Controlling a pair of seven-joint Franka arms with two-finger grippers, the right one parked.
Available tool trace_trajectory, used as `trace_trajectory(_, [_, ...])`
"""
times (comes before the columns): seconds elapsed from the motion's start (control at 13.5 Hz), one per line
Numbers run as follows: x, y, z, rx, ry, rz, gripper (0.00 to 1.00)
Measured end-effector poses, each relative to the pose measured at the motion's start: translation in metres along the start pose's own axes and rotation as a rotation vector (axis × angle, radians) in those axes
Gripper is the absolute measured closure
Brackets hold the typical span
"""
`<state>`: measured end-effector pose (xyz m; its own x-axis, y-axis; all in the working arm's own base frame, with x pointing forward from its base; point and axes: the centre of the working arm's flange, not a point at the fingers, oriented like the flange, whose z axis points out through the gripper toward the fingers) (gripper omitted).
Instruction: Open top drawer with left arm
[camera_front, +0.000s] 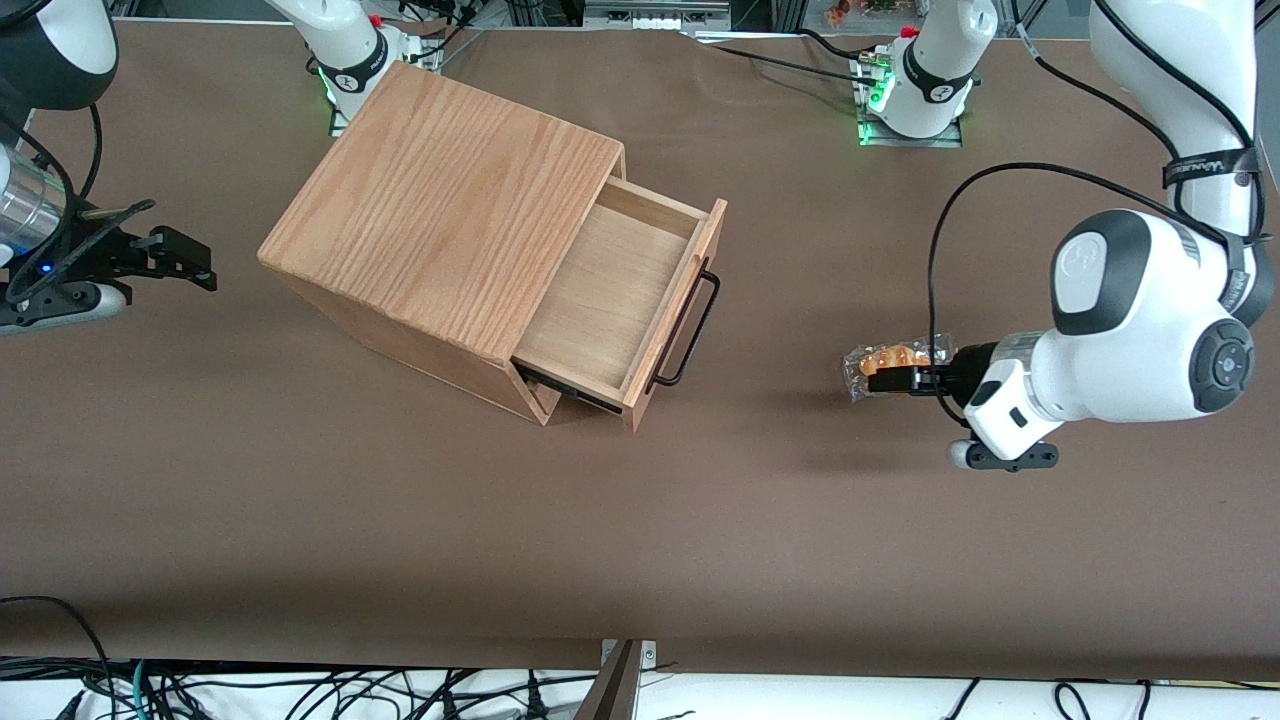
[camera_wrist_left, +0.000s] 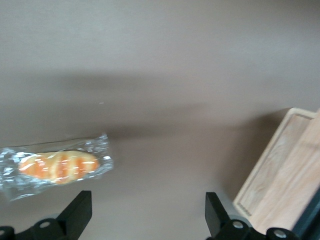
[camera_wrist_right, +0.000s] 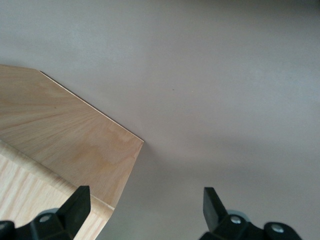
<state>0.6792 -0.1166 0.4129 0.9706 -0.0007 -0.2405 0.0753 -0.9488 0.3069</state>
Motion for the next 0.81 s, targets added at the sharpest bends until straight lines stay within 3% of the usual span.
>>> trace_trajectory(0.15, [0.002,-0.017,0.001,0.061,-0.004,0.002,0.0])
trace_trajectory(0.37, [0.003,-0.045,0.004,0.077,-0.006,0.044,0.0])
trace_trajectory(0.59, [-0.012,-0.071,0.002,0.106,0.079,0.054,0.0])
trace_trajectory(0.81, [-0.047,-0.095,-0.013,0.177,0.107,0.115,0.0])
